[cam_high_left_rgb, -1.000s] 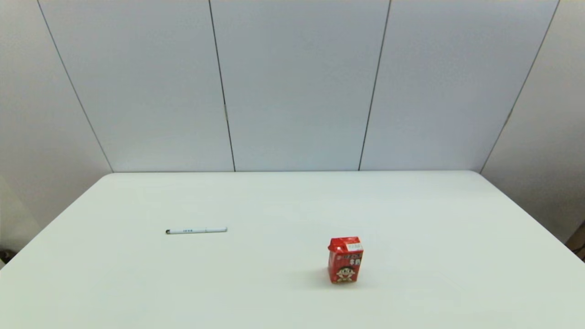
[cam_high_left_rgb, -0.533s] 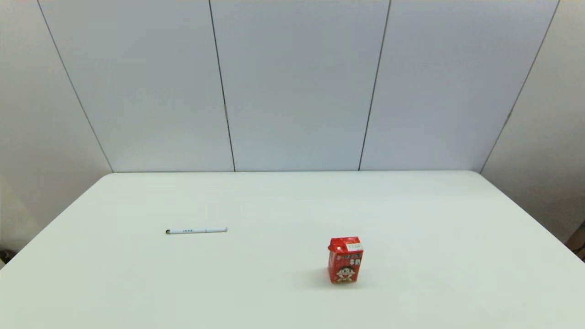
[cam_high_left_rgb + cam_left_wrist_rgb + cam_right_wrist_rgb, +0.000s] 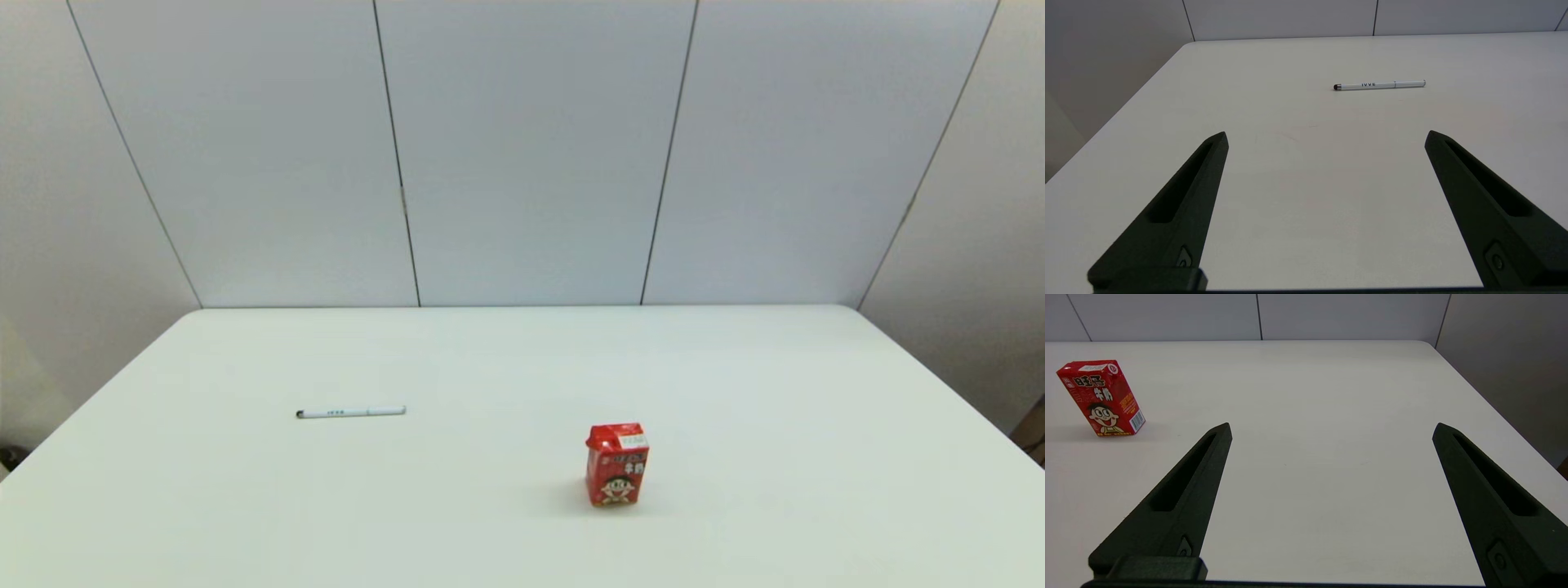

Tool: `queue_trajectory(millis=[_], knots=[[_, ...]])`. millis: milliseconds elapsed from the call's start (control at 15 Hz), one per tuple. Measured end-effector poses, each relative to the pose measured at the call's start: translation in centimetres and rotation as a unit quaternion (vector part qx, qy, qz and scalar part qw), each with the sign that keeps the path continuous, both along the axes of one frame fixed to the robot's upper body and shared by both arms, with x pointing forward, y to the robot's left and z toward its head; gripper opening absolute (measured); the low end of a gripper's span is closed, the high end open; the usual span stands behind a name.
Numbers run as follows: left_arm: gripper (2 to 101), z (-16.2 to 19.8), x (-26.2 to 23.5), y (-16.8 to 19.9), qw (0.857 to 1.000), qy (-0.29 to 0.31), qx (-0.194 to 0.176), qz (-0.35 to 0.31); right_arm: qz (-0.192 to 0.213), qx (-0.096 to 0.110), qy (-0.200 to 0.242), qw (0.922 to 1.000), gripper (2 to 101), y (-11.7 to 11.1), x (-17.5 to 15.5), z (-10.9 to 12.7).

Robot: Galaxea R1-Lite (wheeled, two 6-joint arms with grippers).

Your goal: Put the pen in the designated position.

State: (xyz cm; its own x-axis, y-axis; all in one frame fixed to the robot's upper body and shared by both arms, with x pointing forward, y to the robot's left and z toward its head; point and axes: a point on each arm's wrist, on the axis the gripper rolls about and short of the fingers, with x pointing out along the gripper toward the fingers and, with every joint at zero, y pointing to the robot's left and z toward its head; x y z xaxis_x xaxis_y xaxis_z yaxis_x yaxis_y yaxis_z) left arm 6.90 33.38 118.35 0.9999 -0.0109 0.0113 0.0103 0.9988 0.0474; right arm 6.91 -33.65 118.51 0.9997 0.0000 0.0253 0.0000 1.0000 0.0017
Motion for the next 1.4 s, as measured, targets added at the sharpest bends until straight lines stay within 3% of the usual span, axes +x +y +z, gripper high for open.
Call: queue_trajectory(millis=[1400], knots=[[97.8, -0.04, 0.03, 0.00, 1.000, 0.004, -0.011, 0.002, 0.000, 0.000, 0.000, 1.0000, 97.7, 0.00, 0.00, 0.00]])
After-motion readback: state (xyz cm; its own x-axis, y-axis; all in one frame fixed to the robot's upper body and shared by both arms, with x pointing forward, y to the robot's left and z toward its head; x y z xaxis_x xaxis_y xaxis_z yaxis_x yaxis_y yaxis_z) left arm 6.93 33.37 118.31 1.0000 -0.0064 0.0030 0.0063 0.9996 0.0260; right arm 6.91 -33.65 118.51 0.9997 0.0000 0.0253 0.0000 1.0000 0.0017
